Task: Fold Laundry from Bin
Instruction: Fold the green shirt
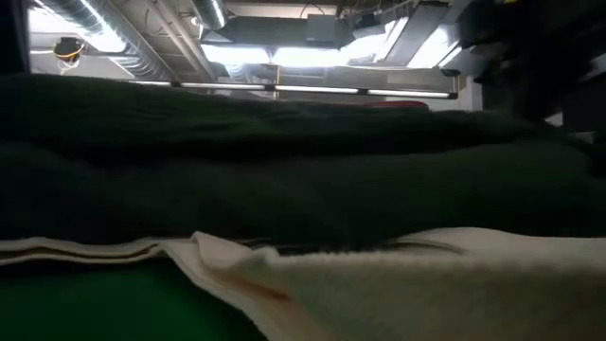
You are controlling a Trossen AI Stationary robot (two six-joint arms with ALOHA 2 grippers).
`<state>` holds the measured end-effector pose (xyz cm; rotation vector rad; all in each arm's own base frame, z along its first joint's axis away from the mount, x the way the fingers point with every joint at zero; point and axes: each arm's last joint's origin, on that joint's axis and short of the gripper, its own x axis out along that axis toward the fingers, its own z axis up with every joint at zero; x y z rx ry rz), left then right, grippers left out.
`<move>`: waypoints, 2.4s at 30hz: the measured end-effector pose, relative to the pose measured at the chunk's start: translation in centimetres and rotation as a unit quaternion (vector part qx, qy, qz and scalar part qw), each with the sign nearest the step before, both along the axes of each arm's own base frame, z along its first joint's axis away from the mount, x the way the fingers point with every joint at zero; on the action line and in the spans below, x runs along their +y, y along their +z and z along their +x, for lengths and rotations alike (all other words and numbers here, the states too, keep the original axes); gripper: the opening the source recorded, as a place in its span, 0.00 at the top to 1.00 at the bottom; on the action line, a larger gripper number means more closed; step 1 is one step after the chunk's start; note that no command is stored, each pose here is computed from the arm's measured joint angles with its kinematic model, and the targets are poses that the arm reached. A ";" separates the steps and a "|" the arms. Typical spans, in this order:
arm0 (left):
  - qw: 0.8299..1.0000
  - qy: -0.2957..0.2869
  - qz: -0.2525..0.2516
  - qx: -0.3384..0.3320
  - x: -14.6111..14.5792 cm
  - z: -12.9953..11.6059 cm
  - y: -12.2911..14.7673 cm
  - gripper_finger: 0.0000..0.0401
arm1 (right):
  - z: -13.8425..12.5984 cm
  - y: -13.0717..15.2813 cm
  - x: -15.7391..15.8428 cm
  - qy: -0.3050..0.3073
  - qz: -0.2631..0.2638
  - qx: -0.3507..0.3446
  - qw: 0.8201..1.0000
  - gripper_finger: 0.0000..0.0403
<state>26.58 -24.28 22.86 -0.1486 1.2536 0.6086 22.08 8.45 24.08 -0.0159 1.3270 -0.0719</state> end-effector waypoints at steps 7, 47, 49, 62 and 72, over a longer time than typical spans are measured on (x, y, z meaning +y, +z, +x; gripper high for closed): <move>0.999 0.019 -0.001 0.032 1.1 0.3 -1.0 1.00 | 1.1 0.0 -4.0 -0.011 -0.036 0.003 0.999 0.97; 0.982 0.076 0.090 0.147 6.2 -0.1 -3.4 0.74 | 2.5 1.2 -8.1 0.029 -0.165 -0.002 0.986 0.60; 0.981 0.071 0.100 0.153 6.3 0.0 -2.5 0.74 | 2.5 1.9 -8.0 0.018 -0.144 -0.004 0.989 0.60; 0.999 -0.025 -0.020 0.033 3.4 3.3 0.0 0.75 | 3.0 4.0 -5.3 0.000 0.075 -0.038 0.996 0.59; 0.998 -0.050 -0.026 -0.023 3.2 4.3 -1.3 0.75 | 3.2 4.2 -2.8 0.047 0.067 -0.069 0.994 0.59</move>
